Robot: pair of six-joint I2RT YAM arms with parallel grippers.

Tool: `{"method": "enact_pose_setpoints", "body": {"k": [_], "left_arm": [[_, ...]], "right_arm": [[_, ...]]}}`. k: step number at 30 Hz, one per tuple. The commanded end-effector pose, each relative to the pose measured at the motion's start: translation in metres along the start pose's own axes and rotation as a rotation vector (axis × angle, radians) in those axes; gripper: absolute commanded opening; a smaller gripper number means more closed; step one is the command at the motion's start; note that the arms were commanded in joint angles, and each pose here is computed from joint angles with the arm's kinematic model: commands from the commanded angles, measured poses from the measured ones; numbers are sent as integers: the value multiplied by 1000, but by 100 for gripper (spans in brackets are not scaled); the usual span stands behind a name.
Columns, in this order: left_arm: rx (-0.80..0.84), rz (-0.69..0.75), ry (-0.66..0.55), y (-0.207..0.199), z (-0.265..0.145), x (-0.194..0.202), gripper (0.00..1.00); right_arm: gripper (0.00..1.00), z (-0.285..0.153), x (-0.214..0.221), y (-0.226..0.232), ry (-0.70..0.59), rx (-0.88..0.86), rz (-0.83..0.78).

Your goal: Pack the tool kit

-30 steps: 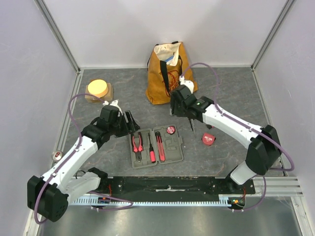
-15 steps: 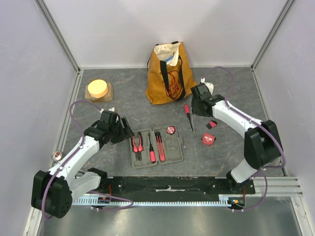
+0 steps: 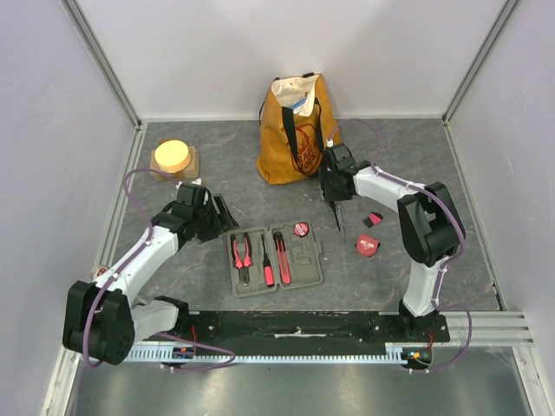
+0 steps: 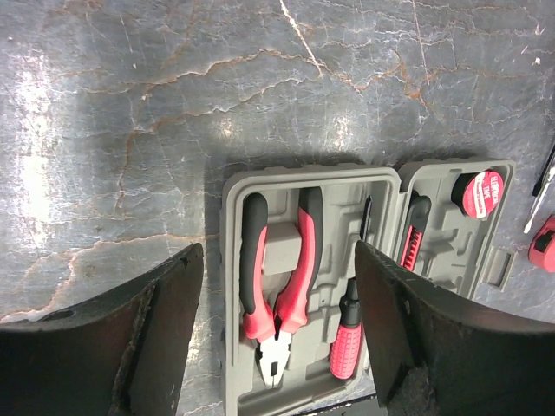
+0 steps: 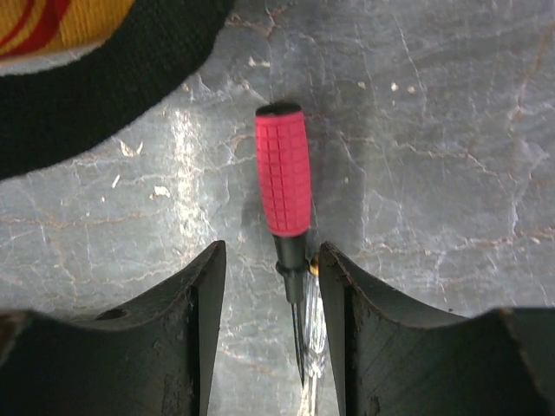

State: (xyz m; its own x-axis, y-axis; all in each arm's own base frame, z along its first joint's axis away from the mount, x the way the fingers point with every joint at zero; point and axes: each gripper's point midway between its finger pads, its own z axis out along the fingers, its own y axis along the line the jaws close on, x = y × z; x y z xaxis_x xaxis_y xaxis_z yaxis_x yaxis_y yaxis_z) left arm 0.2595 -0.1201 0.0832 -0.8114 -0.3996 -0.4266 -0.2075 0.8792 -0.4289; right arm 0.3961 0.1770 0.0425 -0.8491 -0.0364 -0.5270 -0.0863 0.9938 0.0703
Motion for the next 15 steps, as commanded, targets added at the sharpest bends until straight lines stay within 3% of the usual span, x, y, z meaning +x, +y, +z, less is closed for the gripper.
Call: {"method": "enact_pose_setpoints", "body": {"k": [1, 5, 11, 15], "left_arm": [[30, 8, -55, -5, -5, -15, 76], [43, 1, -26, -3, -6, -12, 75], [108, 76, -31, -12, -14, -13, 75], [135, 120, -34, -11, -19, -7, 75]], "right_arm": [[54, 3, -34, 13, -80, -41, -50], [53, 10, -44, 14, -97, -31, -70], [43, 35, -47, 19, -63, -37, -125], [43, 36, -44, 8, -57, 19, -130]]}}
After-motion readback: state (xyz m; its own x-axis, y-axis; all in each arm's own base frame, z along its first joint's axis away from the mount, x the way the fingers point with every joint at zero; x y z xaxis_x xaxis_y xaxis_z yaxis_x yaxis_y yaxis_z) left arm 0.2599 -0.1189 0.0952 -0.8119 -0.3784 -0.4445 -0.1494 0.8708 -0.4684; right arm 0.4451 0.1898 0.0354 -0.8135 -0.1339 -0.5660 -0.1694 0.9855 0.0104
